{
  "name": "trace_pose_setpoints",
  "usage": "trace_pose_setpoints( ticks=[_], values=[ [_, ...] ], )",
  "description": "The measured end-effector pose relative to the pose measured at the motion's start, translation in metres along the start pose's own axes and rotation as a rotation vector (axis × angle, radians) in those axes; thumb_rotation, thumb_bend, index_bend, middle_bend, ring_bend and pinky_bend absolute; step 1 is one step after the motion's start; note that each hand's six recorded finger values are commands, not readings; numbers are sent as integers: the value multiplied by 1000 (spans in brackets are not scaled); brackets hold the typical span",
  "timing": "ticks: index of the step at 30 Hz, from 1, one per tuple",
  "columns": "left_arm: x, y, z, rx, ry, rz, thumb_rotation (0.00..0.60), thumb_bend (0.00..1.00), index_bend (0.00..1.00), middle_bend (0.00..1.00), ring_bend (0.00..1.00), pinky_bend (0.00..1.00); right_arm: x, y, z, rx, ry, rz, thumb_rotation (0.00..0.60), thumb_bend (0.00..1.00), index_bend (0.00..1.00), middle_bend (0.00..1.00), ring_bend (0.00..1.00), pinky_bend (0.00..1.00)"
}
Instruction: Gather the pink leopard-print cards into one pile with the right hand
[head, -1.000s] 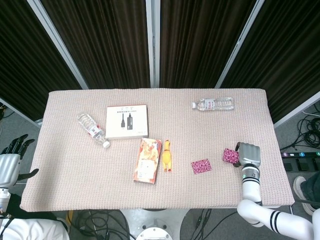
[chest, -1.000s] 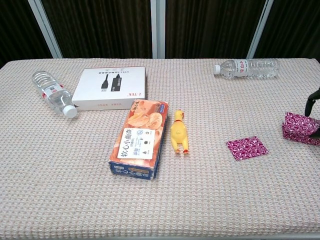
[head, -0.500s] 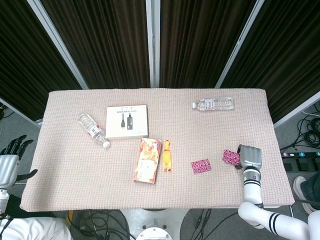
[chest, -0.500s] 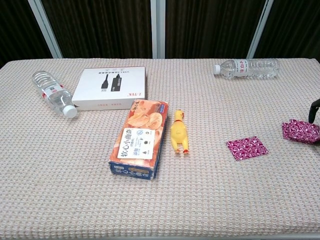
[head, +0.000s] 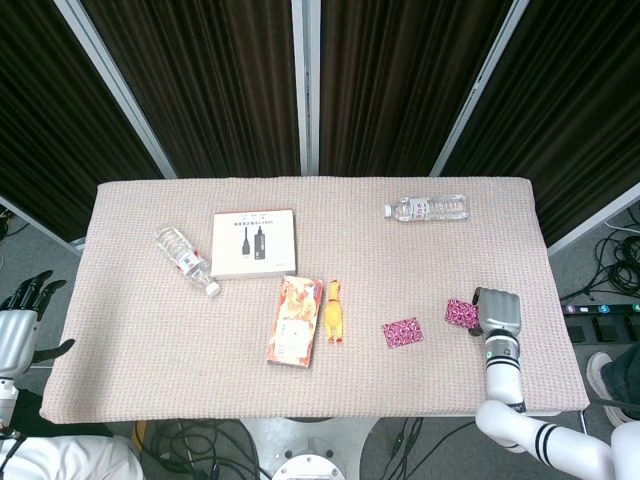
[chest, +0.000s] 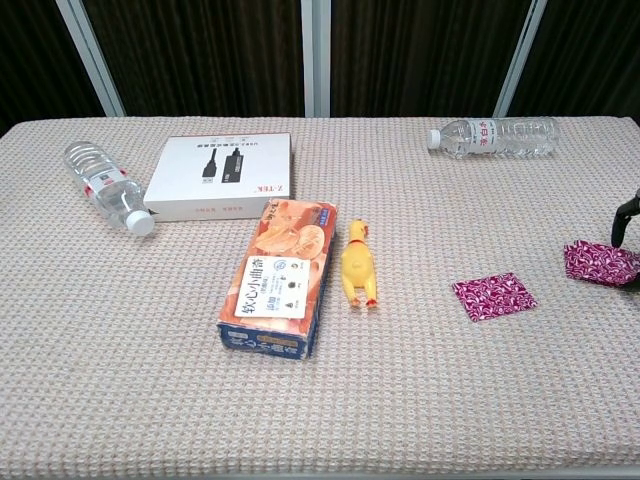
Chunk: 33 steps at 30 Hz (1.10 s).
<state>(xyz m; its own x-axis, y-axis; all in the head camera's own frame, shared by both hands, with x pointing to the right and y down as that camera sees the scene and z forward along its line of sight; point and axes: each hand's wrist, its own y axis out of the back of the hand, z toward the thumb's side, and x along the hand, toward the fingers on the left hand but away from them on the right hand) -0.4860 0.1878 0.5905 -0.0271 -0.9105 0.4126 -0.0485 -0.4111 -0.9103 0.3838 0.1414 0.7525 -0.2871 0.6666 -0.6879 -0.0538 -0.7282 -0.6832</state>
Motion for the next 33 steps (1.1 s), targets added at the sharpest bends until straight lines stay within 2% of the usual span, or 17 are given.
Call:
trace_pose_setpoints(
  ticks=[20, 33],
  values=[
    [3, 1, 1, -1, 5, 2, 600, 0, 217, 185, 133, 302, -5, 2, 1, 12, -2, 19, 600, 7, 428, 1000, 1000, 1000],
    [2, 3, -1, -1, 5, 7, 600, 0, 217, 186, 133, 303, -5, 2, 2, 17, 3, 25, 600, 0, 363, 1000, 1000, 1000]
  ],
)
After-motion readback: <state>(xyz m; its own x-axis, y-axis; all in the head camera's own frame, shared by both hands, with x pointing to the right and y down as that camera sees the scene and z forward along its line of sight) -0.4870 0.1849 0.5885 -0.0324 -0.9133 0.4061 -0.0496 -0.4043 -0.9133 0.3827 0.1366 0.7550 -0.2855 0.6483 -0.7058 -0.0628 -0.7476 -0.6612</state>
